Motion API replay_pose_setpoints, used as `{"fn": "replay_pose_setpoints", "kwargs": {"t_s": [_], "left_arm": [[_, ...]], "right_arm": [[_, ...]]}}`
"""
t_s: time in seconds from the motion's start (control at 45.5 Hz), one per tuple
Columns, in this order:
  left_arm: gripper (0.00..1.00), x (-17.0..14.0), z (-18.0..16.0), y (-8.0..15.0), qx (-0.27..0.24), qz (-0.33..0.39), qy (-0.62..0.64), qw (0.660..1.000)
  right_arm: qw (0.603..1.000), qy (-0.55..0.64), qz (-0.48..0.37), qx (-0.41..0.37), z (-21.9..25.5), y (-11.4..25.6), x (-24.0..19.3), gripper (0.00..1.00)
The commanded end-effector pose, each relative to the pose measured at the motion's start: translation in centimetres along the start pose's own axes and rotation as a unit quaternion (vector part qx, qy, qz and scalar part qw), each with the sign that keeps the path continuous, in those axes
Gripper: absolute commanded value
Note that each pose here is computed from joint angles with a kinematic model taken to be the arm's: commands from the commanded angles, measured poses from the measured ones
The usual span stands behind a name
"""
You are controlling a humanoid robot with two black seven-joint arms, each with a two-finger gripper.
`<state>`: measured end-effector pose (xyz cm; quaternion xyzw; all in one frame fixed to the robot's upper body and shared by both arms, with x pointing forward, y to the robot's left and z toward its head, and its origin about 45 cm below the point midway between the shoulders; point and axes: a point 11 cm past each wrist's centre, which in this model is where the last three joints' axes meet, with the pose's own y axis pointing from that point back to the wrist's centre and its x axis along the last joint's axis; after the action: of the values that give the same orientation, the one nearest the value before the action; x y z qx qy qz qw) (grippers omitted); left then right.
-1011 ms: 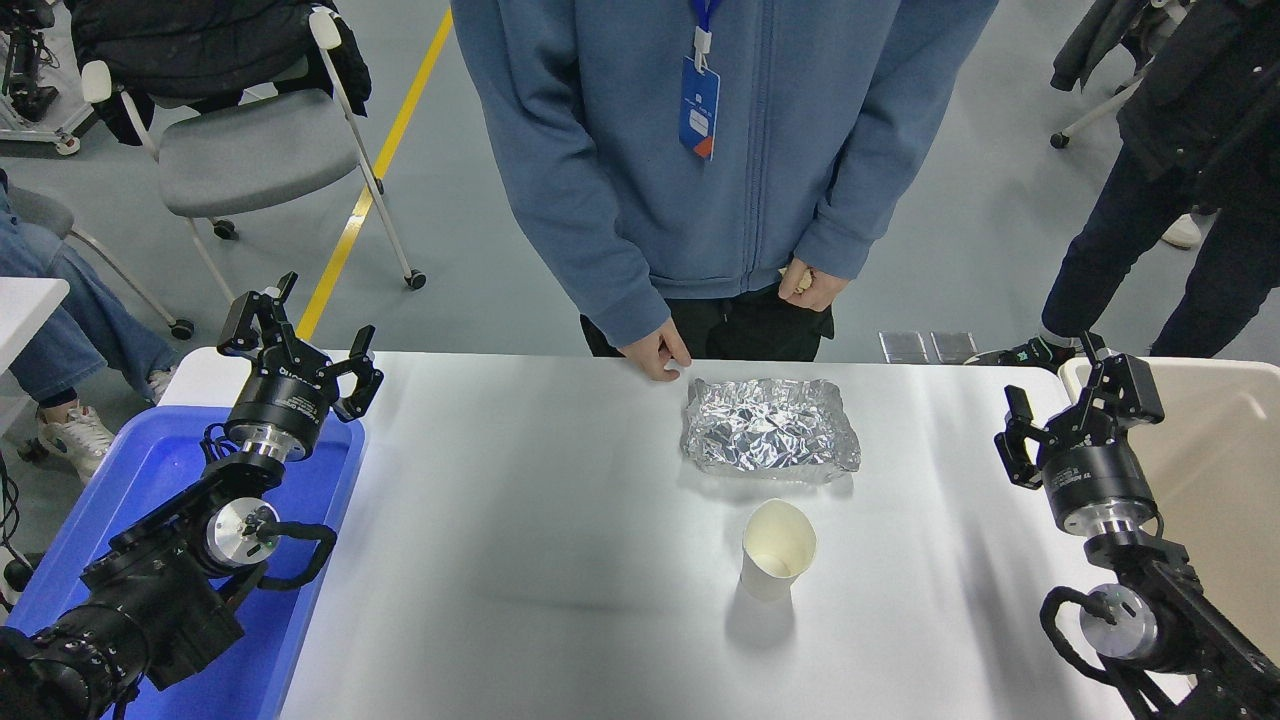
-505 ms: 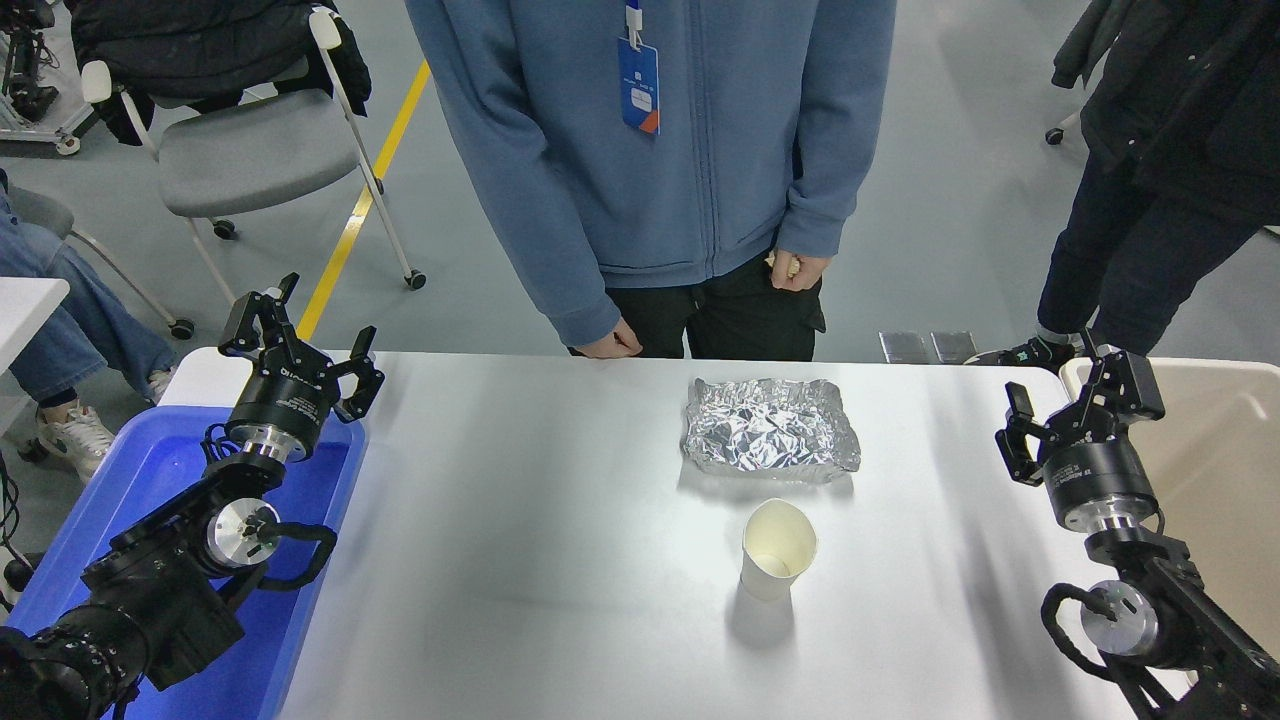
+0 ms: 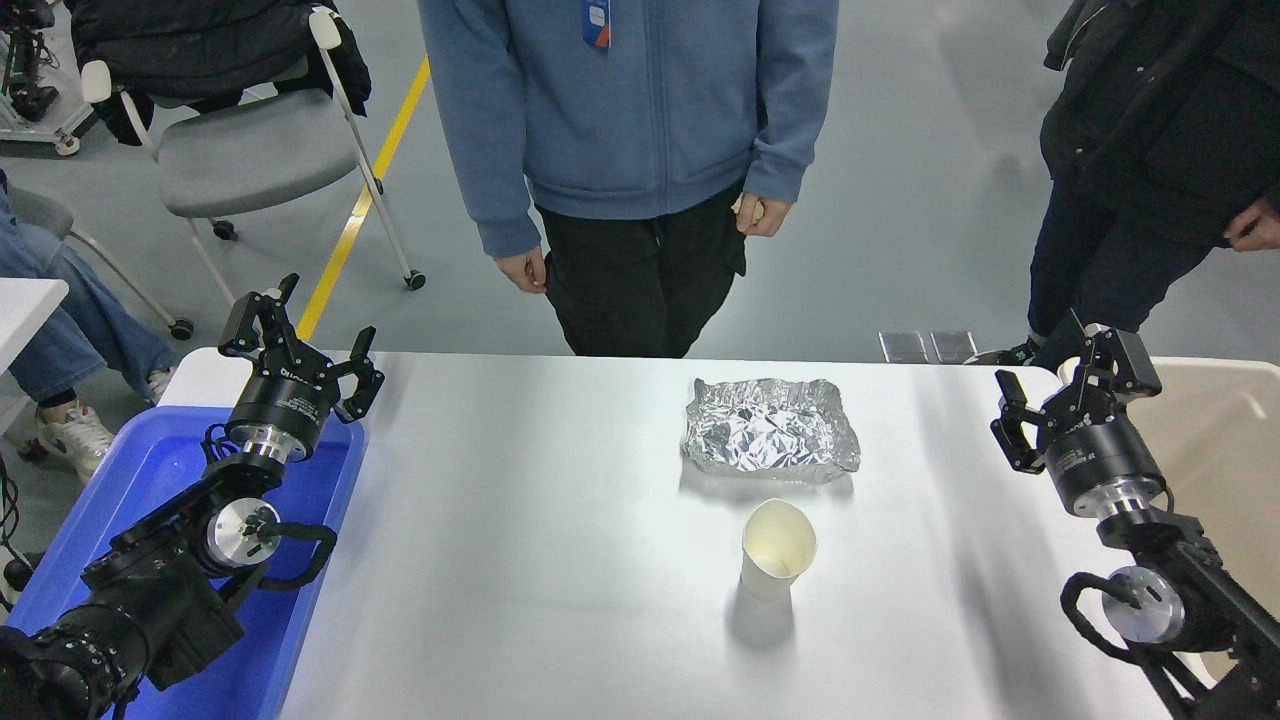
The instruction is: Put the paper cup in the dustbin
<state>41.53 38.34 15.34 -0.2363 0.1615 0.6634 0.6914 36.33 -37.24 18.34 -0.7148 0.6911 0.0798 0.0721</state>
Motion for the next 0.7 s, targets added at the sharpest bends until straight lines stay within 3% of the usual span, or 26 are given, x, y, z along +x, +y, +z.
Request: {"fn": "replay_pose_setpoints", "kwargs": {"t_s": [0.0,0.22,0.462,0.681], "left_arm": [[1.00,0.0,0.0,0.0,0.000,0.000,0.000,1.000],[1.00,0.0,0.0,0.0,0.000,0.000,0.000,1.000],[1.00,0.0,0.0,0.0,0.000,0.000,0.000,1.000],[1.00,0.0,0.0,0.0,-0.001,0.000,0.000,1.000]], "right_arm": [[0.993,0.088,-0.071,-0.044,-1.3,1.2,-1.1,0.99],[0.956,0.245,-0.154,-0.054,-1.5,2.2,-2.8,0.99],[0.874,0.419,-0.243,-0.046,-2.2,3.7,-4.1,0.99],[0.793,0.516,-0.324,-0.031,-3.4,2.6,-6.8,0.99]]}}
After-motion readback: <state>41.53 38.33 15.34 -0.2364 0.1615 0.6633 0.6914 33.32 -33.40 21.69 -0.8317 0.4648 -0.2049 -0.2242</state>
